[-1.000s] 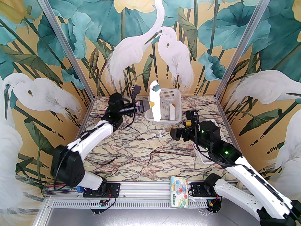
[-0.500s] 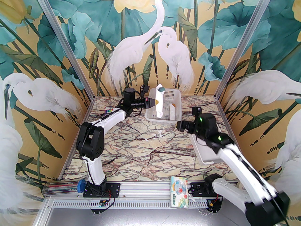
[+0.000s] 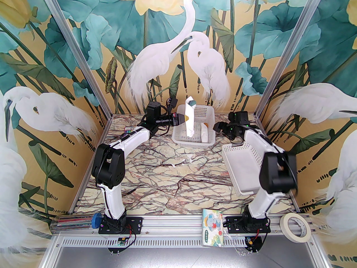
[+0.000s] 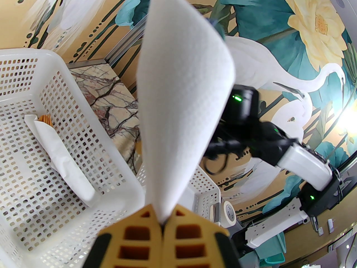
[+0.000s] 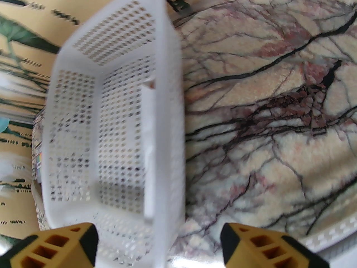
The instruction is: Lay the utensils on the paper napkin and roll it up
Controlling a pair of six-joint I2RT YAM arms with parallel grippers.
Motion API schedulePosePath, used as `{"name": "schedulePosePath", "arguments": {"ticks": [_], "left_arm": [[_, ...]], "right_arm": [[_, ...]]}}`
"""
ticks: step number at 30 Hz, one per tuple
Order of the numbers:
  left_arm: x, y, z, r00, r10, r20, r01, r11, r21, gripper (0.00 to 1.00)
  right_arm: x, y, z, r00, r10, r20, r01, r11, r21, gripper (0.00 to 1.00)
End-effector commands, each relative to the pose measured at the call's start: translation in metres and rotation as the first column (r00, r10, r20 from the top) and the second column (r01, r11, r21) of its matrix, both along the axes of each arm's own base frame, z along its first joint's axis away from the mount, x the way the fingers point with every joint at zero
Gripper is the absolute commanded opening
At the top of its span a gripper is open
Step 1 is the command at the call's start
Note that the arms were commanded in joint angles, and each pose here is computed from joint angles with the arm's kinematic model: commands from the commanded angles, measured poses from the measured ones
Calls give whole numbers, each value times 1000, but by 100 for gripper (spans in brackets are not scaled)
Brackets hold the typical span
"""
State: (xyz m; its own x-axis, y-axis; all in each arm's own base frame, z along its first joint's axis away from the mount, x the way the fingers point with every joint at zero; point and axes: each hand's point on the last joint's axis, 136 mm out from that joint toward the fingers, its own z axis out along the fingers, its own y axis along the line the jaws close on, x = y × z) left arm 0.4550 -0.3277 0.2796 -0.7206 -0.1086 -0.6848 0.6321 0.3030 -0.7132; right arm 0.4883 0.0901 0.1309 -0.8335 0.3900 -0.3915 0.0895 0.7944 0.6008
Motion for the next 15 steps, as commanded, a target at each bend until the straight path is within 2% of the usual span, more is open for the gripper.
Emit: {"name": "schedulePosePath", "arguments": {"ticks": [1, 7, 15], "left_arm": [[3, 0, 3, 1000, -16, 15, 16, 1000, -18, 0], [1, 0, 5, 1000, -18, 16, 18, 1000, -17, 0], [-3, 5, 5, 1000, 3, 1, -3, 1000, 10, 0]], "right_arm": [[10, 11, -6, 999, 29, -39, -27, 998, 51, 72], [14, 21, -25, 994, 68, -83, -62, 995, 74, 51], [-4, 37, -17, 991, 117, -67, -115, 993, 41, 17]]}}
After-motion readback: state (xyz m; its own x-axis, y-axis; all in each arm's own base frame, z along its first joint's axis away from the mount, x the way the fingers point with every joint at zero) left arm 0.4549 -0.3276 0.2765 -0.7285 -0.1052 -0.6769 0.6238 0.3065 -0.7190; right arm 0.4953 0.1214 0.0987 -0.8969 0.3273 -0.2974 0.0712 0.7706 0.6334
